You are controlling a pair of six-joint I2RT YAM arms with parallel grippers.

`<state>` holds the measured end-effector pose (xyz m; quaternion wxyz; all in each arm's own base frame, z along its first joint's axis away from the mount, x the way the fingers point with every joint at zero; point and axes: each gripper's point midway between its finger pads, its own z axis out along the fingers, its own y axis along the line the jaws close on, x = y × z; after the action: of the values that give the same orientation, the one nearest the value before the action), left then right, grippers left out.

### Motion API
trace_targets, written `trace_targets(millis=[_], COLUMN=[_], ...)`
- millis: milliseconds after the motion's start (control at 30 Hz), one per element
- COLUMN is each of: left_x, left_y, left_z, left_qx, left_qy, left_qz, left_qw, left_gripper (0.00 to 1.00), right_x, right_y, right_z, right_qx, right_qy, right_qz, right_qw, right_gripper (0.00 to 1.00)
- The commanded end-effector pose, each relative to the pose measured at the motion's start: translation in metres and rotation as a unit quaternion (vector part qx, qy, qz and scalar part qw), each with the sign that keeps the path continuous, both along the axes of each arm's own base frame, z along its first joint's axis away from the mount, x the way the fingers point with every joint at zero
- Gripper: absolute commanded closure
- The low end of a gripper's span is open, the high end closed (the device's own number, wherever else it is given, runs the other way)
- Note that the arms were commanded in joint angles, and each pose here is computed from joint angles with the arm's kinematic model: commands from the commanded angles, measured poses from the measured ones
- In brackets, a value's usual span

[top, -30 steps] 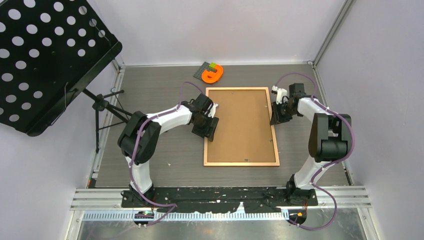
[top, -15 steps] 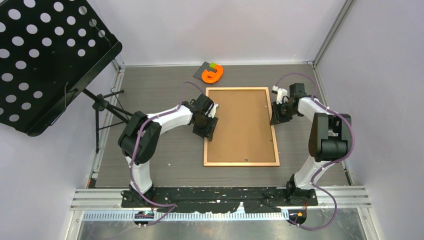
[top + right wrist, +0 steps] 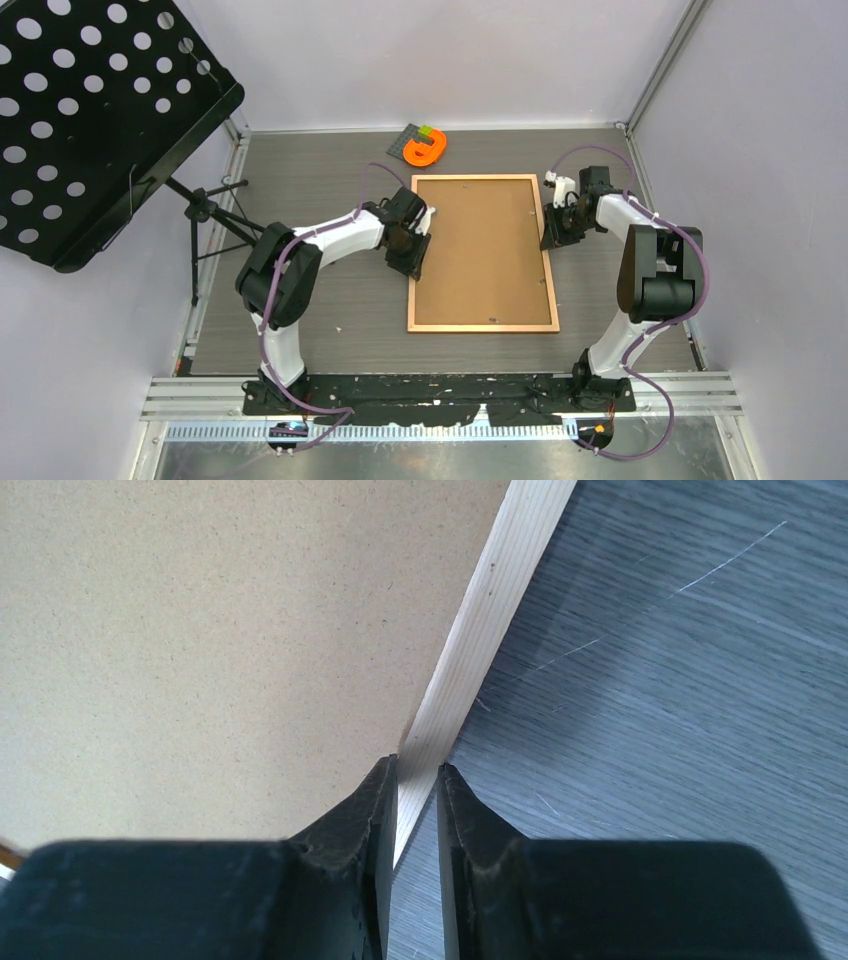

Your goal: Put the photo into the frame

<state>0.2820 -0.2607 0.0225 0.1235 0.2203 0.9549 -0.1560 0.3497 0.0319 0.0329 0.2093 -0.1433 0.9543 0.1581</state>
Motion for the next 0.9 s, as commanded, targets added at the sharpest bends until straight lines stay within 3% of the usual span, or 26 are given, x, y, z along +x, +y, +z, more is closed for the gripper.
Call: trace_targets(millis=[0, 100, 233, 467, 867], left_x=[-0.003, -0.003, -0.004, -0.001, 0.014], left_y=[-0.001, -0.002, -0.003, -0.004, -0.002], left_z=[-0.017, -0.017, -0.016, -0.003, 0.038], left_qx=[0.012, 0.010, 0.008, 0.001, -0.017], left_qy=[0.002, 0.004, 0.006, -0.002, -0.060], left_qz=[-0.016, -0.018, -0.019, -0.021, -0.043], left_qw=[1.000, 1.000, 1.000, 1.000, 0.997], left_gripper=[0.74, 0.79, 0.77, 0.47, 0.31], right_x=[0.004, 0.004, 0.003, 0.005, 0.020], right_y=[0.002, 0.002, 0.002, 0.002, -0.002], right_z=[-0.001, -0.001, -0.002, 0.002, 0.006], right_qx=[0.004, 0.004, 0.003, 0.004, -0.001], right_qy=[-0.001, 0.000, 0.001, -0.002, -0.004], right_qz=[0.013, 0.012, 0.013, 0.014, -0.019], right_qw=[1.000, 1.000, 1.000, 1.000, 1.000], right_gripper=[0.82, 0.83, 0.83, 0.83, 0.87])
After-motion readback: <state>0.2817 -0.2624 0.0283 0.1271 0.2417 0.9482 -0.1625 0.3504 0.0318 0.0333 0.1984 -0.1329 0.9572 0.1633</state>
